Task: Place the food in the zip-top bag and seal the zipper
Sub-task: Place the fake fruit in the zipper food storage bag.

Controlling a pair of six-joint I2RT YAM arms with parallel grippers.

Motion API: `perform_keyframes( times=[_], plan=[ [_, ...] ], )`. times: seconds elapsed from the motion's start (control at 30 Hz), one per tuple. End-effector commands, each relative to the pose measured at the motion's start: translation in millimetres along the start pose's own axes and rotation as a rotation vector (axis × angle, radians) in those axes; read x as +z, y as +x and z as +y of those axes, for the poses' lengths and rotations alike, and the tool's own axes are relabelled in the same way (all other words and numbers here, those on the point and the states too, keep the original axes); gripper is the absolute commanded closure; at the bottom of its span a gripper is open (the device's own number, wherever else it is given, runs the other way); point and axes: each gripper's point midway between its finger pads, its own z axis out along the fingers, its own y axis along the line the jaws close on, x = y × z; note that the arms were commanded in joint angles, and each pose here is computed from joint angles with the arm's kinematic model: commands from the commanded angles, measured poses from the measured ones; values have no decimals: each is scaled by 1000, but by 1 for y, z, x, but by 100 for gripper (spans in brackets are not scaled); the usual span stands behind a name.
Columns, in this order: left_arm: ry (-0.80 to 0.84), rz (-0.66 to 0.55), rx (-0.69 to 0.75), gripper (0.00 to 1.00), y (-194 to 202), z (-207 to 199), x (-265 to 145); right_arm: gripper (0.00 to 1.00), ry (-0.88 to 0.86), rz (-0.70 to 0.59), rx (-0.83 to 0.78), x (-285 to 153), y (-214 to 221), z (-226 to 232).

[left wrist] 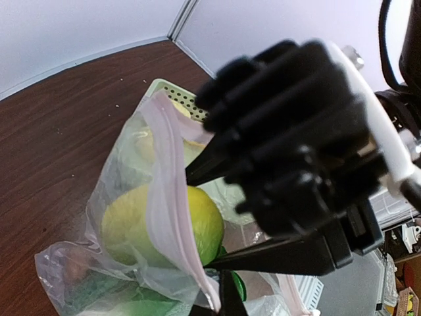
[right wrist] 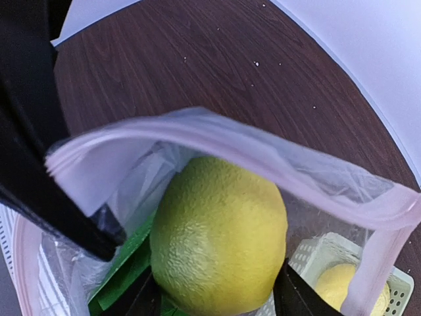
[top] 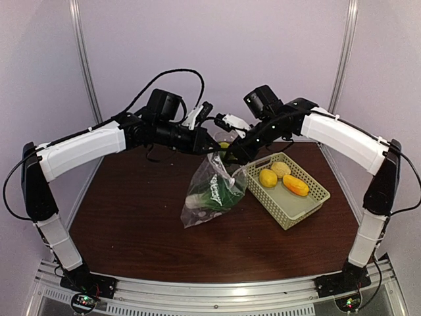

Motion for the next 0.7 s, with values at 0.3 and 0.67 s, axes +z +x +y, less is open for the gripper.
perform_keyframes(
  times=[0.3, 0.67],
  plan=[
    [-111, -113, 58, 100, -23, 11, -21, 31, -5, -211, -63, -113, -26, 18],
    [-275, 22, 135, 100, 10, 51, -15, 41, 252, 6, 91, -117, 119, -101]
  ],
)
